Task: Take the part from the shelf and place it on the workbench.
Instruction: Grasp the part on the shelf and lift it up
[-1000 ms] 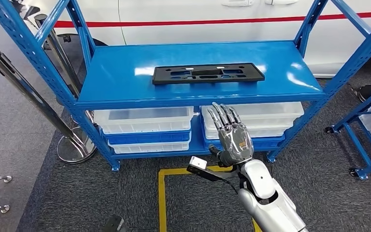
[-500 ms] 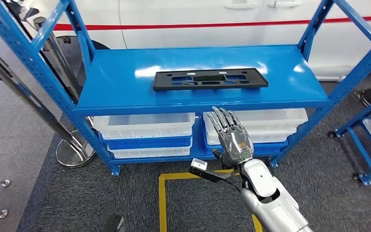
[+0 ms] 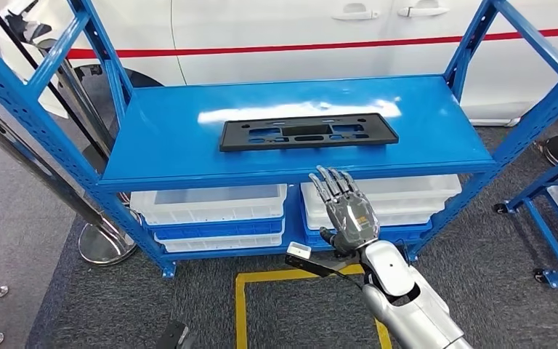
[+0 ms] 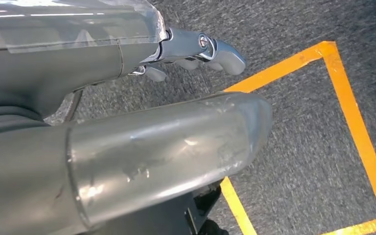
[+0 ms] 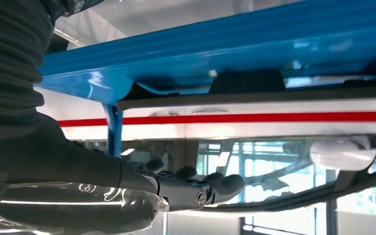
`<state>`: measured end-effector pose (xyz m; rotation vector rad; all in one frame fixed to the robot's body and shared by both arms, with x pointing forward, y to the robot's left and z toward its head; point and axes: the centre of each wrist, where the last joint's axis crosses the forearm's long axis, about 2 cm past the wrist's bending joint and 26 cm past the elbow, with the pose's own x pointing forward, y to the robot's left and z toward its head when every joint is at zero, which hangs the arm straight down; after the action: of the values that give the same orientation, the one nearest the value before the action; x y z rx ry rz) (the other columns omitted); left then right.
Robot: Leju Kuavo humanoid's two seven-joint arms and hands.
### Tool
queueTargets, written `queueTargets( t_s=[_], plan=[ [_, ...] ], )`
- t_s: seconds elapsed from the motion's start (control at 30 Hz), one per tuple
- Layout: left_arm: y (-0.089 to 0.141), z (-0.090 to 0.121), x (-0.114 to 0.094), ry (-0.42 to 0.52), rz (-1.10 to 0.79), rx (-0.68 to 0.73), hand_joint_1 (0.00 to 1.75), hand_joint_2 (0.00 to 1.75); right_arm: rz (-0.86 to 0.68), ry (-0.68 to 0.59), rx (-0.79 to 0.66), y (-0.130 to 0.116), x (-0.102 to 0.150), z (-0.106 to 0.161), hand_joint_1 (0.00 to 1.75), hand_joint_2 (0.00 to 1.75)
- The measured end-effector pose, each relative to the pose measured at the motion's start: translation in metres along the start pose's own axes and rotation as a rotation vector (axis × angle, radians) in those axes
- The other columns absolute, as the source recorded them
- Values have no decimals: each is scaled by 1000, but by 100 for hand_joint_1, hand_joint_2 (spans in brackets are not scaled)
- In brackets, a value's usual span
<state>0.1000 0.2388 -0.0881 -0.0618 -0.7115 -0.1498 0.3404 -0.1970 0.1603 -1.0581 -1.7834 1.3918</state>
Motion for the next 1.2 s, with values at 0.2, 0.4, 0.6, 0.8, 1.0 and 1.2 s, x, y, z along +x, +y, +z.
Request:
queueTargets(
  t_s=[0.2,0.4,0.6,0.8,1.0,1.2],
  plan=[
    [3,-1,1,-18,-9,-4,0,0,6,14,1,0,0,0,0,175],
    [6,1,-3,-18,-12,-6,0,0,3,28,13,4,2,4,0,175],
    [6,1,-5,-18,-17,-8,0,0,1,30,17,5,4,9,0,175],
    [7,1,-5,-18,-22,-9,0,0,1,28,17,6,6,10,0,175],
    [11,2,-6,-14,-35,-8,0,0,1,28,21,6,7,10,0,175],
    [12,0,-3,-20,-40,-10,0,0,3,24,11,3,7,8,0,175]
  ],
)
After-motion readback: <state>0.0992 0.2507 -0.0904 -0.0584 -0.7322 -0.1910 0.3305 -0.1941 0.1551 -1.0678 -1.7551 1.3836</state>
